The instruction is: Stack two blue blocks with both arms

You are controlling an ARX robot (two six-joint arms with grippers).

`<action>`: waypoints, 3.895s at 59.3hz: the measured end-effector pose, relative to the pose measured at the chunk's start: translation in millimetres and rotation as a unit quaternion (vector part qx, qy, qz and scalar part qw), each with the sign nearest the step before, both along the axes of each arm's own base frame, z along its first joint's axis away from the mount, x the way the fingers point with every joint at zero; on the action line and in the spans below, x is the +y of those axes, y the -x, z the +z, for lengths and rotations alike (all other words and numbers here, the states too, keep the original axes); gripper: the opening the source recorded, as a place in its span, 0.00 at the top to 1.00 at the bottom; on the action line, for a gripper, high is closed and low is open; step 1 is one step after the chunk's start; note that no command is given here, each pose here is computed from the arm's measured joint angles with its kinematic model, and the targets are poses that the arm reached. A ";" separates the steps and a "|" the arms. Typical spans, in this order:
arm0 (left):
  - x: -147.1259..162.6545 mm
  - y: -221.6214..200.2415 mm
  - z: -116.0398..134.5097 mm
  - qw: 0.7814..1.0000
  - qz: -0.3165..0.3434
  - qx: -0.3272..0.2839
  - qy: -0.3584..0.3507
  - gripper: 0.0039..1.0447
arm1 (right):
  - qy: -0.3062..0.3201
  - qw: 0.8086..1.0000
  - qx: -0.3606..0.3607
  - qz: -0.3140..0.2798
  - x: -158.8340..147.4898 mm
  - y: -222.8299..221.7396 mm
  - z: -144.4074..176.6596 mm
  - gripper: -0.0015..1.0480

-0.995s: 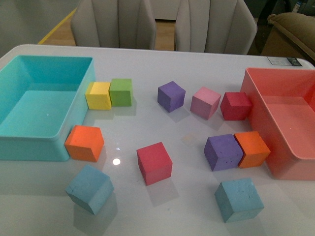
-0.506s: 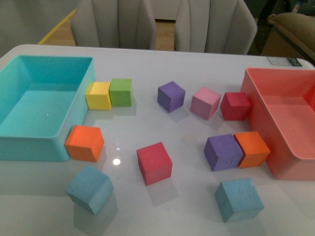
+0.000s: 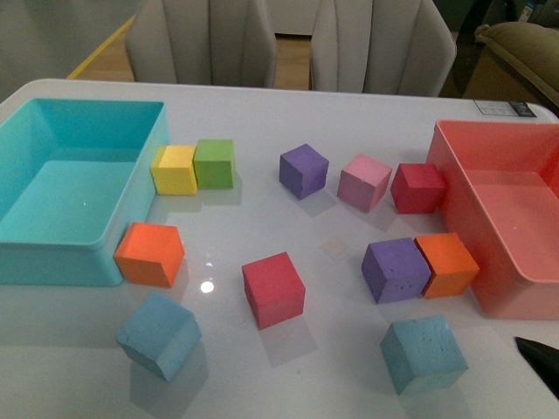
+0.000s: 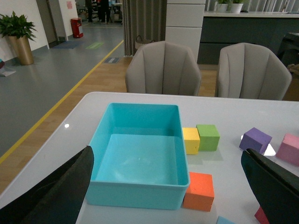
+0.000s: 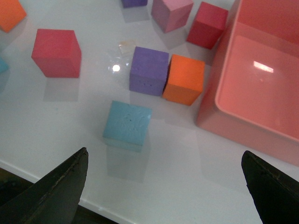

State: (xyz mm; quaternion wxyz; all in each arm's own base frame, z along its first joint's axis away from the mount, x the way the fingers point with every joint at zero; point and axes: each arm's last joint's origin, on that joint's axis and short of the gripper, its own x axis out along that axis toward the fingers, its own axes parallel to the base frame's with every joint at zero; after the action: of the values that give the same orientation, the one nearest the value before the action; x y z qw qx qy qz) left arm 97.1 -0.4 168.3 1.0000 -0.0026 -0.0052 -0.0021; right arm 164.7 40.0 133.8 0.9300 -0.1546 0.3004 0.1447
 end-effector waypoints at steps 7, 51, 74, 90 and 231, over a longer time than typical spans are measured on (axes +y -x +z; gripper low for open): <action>0.0 0.0 0.0 1.000 0.000 0.000 0.000 0.08 | -0.013 0.998 0.068 -0.007 19.5 -33.6 -20.2 0.09; 0.0 0.0 0.0 1.000 0.000 0.000 0.000 0.08 | -0.003 0.963 0.228 -0.146 55.3 -107.8 -99.4 0.09; 0.0 0.0 0.0 1.000 0.000 0.000 0.000 0.08 | 0.014 0.959 0.245 -0.143 68.8 -111.7 -118.7 0.09; 0.0 0.0 0.0 1.000 0.000 0.000 0.000 0.08 | 0.024 0.958 0.243 -0.152 67.8 -111.0 -122.0 0.31; 0.0 0.0 0.0 1.000 0.000 0.000 0.000 0.08 | 0.013 0.979 0.187 -0.082 213.8 -286.0 -106.0 0.35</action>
State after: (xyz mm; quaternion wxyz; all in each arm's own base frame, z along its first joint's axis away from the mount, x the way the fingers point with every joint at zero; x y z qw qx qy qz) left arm 97.1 -0.4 168.3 1.0000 -0.0026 -0.0052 -0.0021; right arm 450.7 253.8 27.8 0.8641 -0.1116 0.4825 0.0904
